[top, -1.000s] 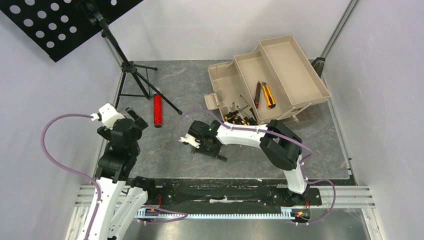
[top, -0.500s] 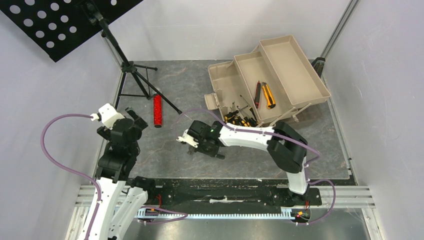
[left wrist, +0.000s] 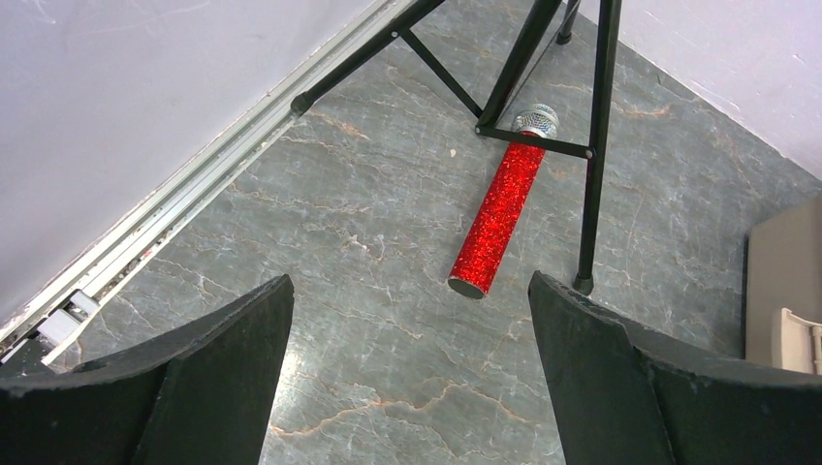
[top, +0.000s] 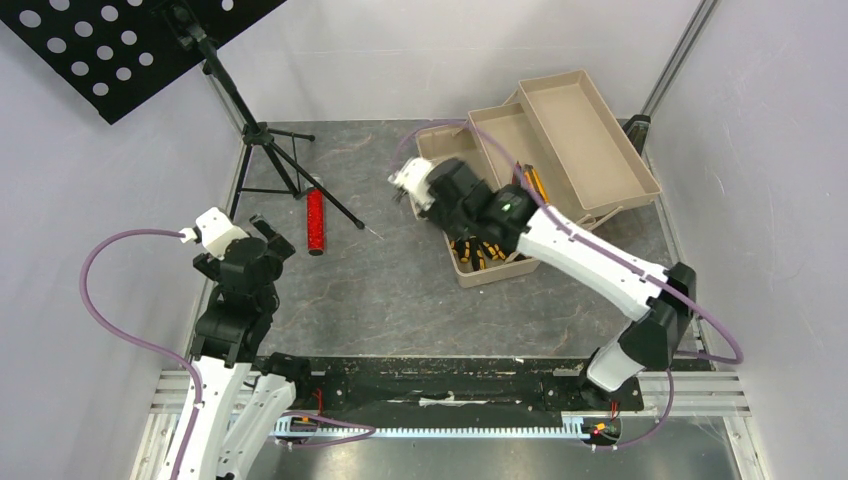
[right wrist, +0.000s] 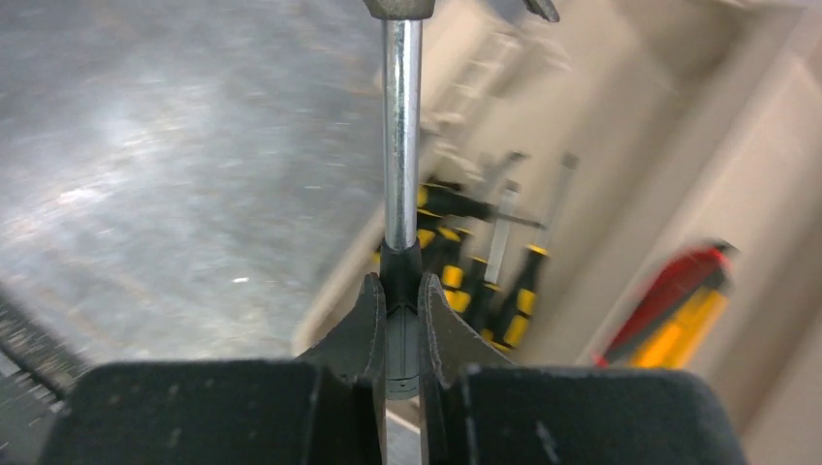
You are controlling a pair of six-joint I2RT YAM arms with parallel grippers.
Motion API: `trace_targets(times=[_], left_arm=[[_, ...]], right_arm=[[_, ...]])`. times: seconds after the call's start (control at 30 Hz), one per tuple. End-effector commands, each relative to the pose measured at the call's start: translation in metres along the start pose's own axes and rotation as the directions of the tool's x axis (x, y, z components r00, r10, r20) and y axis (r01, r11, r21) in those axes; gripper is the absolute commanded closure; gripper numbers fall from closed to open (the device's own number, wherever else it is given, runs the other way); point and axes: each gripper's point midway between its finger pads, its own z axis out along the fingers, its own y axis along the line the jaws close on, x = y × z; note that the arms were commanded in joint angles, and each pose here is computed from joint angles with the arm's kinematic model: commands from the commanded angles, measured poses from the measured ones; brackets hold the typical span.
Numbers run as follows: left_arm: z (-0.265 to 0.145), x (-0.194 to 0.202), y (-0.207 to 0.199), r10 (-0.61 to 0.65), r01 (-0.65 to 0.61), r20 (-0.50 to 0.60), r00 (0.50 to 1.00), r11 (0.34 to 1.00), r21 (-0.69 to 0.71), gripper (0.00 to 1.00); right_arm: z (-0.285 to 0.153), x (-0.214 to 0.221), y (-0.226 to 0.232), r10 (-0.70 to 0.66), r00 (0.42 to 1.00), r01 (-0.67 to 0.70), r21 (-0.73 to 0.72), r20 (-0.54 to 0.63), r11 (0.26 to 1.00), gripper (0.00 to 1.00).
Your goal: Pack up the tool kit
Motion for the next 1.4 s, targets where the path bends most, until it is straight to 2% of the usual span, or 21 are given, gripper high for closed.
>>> trace_targets(times=[0.0, 0.17, 0.27, 0.37, 0.5, 0.77, 0.8, 0.83, 0.97, 1.03, 1.13, 1.37], left_arm=[[0.001, -0.010, -0.003, -0.010, 0.009, 0.038, 0.999, 1.000, 0.015, 0.04], [0.001, -0.009, -0.005, -0.008, 0.007, 0.033, 0.999, 1.000, 0.023, 0.04], [0.002, -0.007, -0.007, -0.005, 0.004, 0.026, 1.000, 1.000, 0.031, 0.04], [0.003, -0.007, -0.009, -0.004, 0.003, 0.024, 1.000, 0.999, 0.036, 0.04], [0.005, -0.005, -0.011, 0.005, -0.006, 0.017, 1.000, 0.999, 0.039, 0.04], [0.009, -0.002, -0.015, 0.022, -0.022, 0.003, 1.000, 0.999, 0.043, 0.04], [0.009, -0.002, -0.016, 0.025, -0.024, 0.000, 1.000, 0.999, 0.046, 0.04], [0.010, -0.001, -0.018, 0.027, -0.027, -0.004, 1.000, 0.998, 0.053, 0.05], [0.011, 0.004, -0.029, 0.030, -0.027, -0.033, 0.999, 0.995, 0.099, 0.05], [0.011, 0.009, -0.040, 0.022, -0.012, -0.063, 0.998, 0.989, 0.145, 0.05], [0.010, 0.016, -0.063, 0.009, 0.022, -0.128, 0.992, 0.972, 0.234, 0.07], [0.004, 0.036, -0.134, -0.002, 0.159, -0.354, 0.935, 0.897, 0.413, 0.10]], right_arm=[[-0.048, 0.011, -0.116, 0.144, 0.989, -0.146, 0.290, 0.029, 0.946, 1.00], [-0.076, 0.040, -0.211, 0.299, 0.952, -0.292, 0.498, 0.067, 0.817, 1.00], [-0.087, 0.061, -0.256, 0.383, 0.918, -0.369, 0.566, 0.101, 0.737, 1.00], [-0.090, 0.085, -0.289, 0.443, 0.889, -0.418, 0.594, 0.113, 0.687, 1.00], [-0.079, 0.113, -0.314, 0.501, 0.859, -0.459, 0.589, 0.103, 0.665, 1.00], [-0.053, 0.161, -0.330, 0.566, 0.825, -0.462, 0.593, 0.013, 0.660, 0.99], [-0.051, 0.164, -0.330, 0.569, 0.822, -0.459, 0.594, 0.003, 0.660, 0.96], [-0.052, 0.166, -0.331, 0.571, 0.821, -0.457, 0.598, -0.001, 0.658, 0.90], [-0.062, 0.160, -0.333, 0.564, 0.825, -0.461, 0.606, 0.024, 0.648, 0.49], [-0.072, 0.152, -0.334, 0.558, 0.828, -0.472, 0.611, 0.059, 0.636, 0.38], [-0.095, 0.142, -0.337, 0.546, 0.829, -0.489, 0.634, 0.123, 0.599, 0.25], [-0.146, 0.128, -0.325, 0.504, 0.777, -0.611, 0.643, 0.377, 0.461, 0.15]])
